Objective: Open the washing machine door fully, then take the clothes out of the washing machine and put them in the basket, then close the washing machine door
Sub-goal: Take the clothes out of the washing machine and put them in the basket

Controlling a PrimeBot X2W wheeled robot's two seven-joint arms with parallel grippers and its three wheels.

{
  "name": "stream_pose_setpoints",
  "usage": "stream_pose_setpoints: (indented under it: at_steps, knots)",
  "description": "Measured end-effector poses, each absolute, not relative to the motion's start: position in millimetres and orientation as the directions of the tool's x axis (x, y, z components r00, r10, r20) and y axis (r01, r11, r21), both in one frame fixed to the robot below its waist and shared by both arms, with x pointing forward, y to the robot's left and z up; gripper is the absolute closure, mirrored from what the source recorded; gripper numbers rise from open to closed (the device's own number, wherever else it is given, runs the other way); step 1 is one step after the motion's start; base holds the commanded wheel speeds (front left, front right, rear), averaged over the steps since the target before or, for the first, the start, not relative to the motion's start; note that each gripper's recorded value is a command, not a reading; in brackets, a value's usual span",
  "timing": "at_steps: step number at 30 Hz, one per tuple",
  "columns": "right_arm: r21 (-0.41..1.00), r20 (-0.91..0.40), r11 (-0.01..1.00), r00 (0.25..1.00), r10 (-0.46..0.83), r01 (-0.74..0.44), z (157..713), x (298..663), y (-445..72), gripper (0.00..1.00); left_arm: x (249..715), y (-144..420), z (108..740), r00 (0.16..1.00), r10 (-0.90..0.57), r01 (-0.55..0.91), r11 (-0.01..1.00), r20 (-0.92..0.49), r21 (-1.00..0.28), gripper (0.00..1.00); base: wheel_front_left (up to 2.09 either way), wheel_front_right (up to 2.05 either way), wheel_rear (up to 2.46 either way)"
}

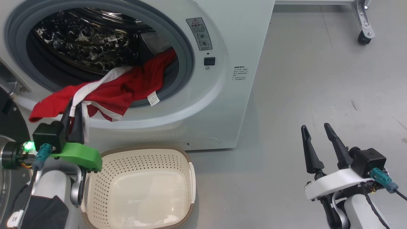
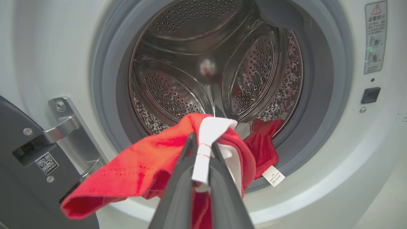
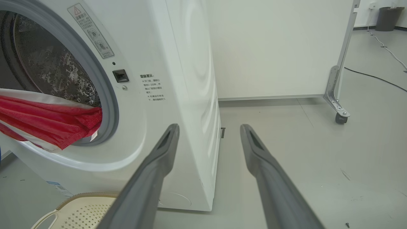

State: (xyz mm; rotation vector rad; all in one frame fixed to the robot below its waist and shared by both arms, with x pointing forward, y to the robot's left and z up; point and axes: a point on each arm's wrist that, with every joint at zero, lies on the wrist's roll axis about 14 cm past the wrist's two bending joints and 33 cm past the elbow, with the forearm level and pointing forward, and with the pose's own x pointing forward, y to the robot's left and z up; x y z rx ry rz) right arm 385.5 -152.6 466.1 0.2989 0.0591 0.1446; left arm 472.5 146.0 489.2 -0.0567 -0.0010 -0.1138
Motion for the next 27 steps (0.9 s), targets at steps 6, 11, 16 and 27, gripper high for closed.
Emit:
stream_pose_setpoints:
  at_steps: [6, 11, 16, 27]
  knots:
    - [0.298, -0.034, 0.945, 0.988, 0.151, -0.134, 467.0, 384.5, -152.2, 0.0, 474.9, 134.1, 537.6, 0.977, -0.146, 0.149, 0.989, 0.158, -0.01, 1.0, 0.0, 0.0, 0.0]
    - [0.303, -0.033, 0.944, 0.988, 0.149, -0.132, 467.1, 384.4, -151.1, 0.0, 472.0, 135.7, 553.3, 0.969, -0.127, 0.134, 0.991, 0.211, -0.018, 1.0, 0.0, 0.0, 0.0]
    - [0.304, -0.037, 0.944, 0.989, 0.144, -0.127, 465.7, 384.0, -152.4, 0.0, 457.1, 132.4, 512.8, 0.986, -0.136, 0.139, 0.99, 0.099, -0.03, 1.0, 0.0, 0.0, 0.0]
    - [0.31, -0.061, 0.944, 0.989, 0.135, -0.109, 457.2, 384.1, -154.4, 0.0, 440.4, 116.9, 444.1, 0.975, -0.186, 0.182, 0.982, -0.122, -0.046, 1.0, 0.0, 0.0, 0.0]
